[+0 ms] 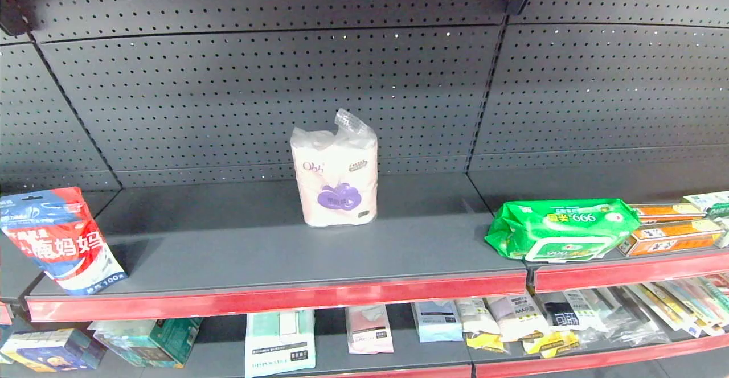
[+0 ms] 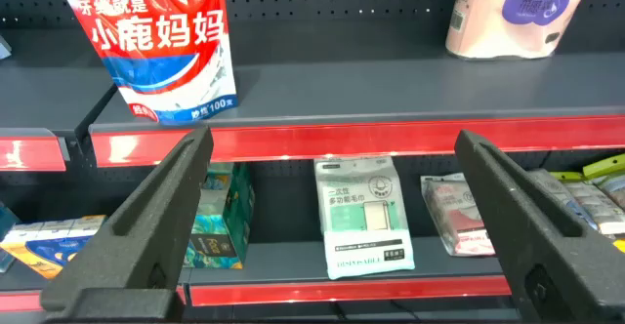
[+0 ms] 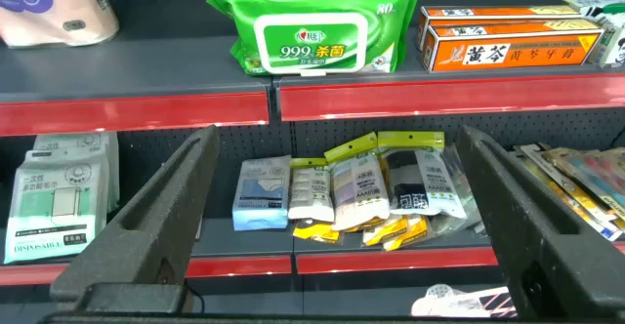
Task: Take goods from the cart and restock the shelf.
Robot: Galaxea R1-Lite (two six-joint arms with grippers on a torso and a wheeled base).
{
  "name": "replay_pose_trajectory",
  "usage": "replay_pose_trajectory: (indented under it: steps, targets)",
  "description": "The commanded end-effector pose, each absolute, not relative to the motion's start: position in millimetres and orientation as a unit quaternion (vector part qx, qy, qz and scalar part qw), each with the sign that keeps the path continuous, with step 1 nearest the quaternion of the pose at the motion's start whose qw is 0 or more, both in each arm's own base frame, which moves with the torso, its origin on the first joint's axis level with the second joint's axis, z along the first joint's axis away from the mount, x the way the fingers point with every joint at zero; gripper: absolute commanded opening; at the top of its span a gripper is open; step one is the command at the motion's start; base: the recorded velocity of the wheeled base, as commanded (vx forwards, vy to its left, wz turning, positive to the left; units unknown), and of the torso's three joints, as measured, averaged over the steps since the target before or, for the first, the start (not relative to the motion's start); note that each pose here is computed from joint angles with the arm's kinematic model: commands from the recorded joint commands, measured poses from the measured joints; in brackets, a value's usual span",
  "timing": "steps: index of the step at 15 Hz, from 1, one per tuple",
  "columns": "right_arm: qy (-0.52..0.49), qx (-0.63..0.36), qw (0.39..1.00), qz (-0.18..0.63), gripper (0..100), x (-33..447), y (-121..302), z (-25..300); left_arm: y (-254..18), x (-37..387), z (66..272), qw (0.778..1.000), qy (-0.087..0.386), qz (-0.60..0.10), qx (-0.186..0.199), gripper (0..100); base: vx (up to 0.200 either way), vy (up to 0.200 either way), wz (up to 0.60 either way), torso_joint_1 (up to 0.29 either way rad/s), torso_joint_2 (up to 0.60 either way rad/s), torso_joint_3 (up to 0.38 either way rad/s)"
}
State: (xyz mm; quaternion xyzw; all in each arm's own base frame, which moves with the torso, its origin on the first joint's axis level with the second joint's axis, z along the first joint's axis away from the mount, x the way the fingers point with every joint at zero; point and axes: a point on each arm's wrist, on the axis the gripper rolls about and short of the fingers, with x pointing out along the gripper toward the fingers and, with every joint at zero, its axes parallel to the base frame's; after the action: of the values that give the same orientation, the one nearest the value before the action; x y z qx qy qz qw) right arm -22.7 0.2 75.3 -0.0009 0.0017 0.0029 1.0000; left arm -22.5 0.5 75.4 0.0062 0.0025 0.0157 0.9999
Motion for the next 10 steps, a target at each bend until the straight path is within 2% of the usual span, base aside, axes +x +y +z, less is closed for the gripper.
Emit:
replay_pose_trajectory:
  steps: [1,3,5,10]
  targets:
    - [0.002,-0.002,1.000,0.003,100,-22.7,0.2,75.4,0.5,-22.6,75.4,1.000,0.002,0.016,0.006,100,0.000,0.000,0.00,0.000,0.00,0.000]
    - [0.002,-0.001,1.000,0.003,100,-22.7,0.2,75.4,0.5,-22.5,75.4,1.000,0.003,0.016,0.007,100,0.000,0.000,0.00,0.000,0.00,0.000]
    - [0.002,-0.002,1.000,0.004,100,-22.7,0.2,75.4,0.5,-22.5,75.4,1.000,0.003,0.016,0.006,100,-0.200,0.000,0.00,0.005,0.00,0.000]
    - [0.002,-0.001,1.000,0.004,100,-22.7,0.2,75.4,0.5,-22.5,75.4,1.000,0.003,0.016,0.006,100,0.000,0.000,0.00,0.000,0.00,0.000]
